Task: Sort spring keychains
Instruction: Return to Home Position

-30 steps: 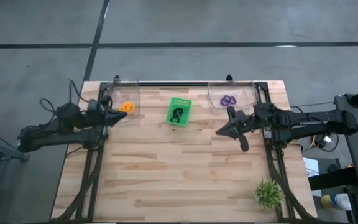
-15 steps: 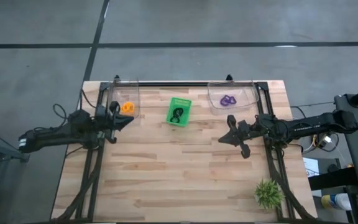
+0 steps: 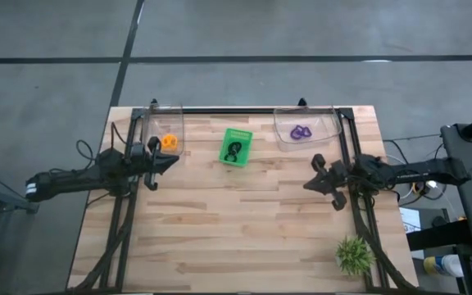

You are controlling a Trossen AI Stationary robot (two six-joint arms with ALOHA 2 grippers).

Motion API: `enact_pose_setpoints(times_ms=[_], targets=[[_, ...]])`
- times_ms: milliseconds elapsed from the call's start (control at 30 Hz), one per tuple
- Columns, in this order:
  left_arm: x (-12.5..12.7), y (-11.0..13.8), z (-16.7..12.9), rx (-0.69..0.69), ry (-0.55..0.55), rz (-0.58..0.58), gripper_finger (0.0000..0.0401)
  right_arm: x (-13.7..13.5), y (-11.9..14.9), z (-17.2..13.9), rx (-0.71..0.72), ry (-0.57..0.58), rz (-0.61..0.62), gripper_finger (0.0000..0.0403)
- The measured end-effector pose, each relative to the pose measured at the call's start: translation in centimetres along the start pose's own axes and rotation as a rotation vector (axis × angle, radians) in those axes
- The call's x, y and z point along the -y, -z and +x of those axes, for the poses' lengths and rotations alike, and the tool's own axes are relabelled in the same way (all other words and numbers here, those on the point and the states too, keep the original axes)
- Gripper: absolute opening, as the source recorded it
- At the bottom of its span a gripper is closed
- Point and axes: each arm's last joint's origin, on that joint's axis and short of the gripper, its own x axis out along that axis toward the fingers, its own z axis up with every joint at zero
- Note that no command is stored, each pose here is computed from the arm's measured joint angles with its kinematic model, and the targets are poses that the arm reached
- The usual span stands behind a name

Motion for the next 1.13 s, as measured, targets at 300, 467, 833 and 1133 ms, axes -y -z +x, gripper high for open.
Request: enact_pose_setpoints(times_ms=[300, 467, 833, 1133], targets=[[-0.4, 0.8, -0.1, -0.004, -0.083, 0.057, 0.0003, -0.5, -0.8, -1.1, 0.078, -0.013, -0.094, 0.0009], [-0.5, 0.8, -0.1, -0.002, -0.100, 0.039, 0.0003, -0.5, -0.8, -1.2, 0.082, -0.014, -0.096, 0.0009], [-0.5, 0.9, -0.1, -0.004, -0.101, 0.020, 0.0003, -0.5, -0.8, -1.2, 0.080, -0.013, -0.094, 0.0009], [-0.5, 0.9, -0.1, -0.004, -0.101, 0.019, 0.0003, -0.5, -0.8, -1.2, 0.080, -0.013, -0.094, 0.0009]])
